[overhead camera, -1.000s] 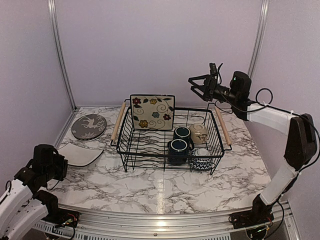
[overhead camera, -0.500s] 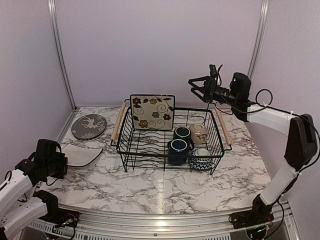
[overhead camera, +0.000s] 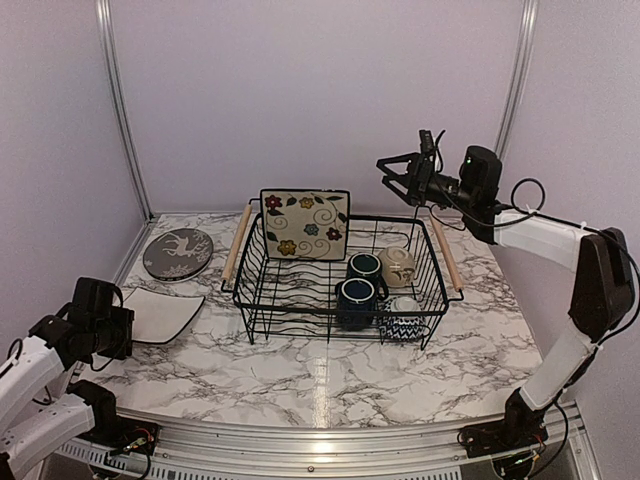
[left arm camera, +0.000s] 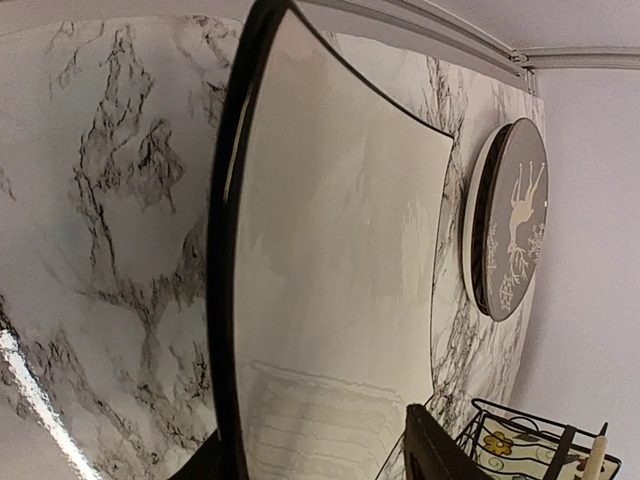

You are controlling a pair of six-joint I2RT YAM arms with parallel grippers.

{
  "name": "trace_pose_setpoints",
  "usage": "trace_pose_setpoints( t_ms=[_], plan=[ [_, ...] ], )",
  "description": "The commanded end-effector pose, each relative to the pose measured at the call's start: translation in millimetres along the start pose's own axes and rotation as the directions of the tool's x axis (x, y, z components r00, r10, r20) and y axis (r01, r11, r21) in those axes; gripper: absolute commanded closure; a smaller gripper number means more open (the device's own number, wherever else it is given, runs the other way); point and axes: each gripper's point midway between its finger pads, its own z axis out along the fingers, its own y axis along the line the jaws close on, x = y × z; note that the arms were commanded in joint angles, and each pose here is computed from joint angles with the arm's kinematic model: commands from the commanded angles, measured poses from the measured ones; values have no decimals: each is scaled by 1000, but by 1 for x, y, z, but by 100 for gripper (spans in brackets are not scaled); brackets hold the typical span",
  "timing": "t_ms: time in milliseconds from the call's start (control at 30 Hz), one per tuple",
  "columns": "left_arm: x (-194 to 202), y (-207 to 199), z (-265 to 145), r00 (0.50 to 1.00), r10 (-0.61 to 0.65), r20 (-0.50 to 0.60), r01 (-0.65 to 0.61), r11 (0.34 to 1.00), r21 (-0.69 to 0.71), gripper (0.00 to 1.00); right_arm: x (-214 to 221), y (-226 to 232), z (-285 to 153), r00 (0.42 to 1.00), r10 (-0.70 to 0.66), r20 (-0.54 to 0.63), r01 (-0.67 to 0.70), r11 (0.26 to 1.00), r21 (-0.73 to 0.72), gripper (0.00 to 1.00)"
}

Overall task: Unload the mixed dishes from the dish rack
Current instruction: Place the plate at the corner of the board, then grab the plate from the dish rack.

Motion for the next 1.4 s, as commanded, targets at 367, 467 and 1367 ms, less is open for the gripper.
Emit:
trace_pose_setpoints(
  t_ms=[367,467,1367],
  plan=[
    [-2,18,9,1000,-4,25,6,998,-63,26,-6,0,-1,1000,-23,14,23,1000,9,1],
    [-5,21,8,999,-6,39,9,997,-74,23,-6,0,0,1000,-23,14,23,1000,8,1],
    [-25,5,-24,987,119,111,-87,962,-259,1,-15,-12,0,993,-117,4,115,986,117,1]
  ],
)
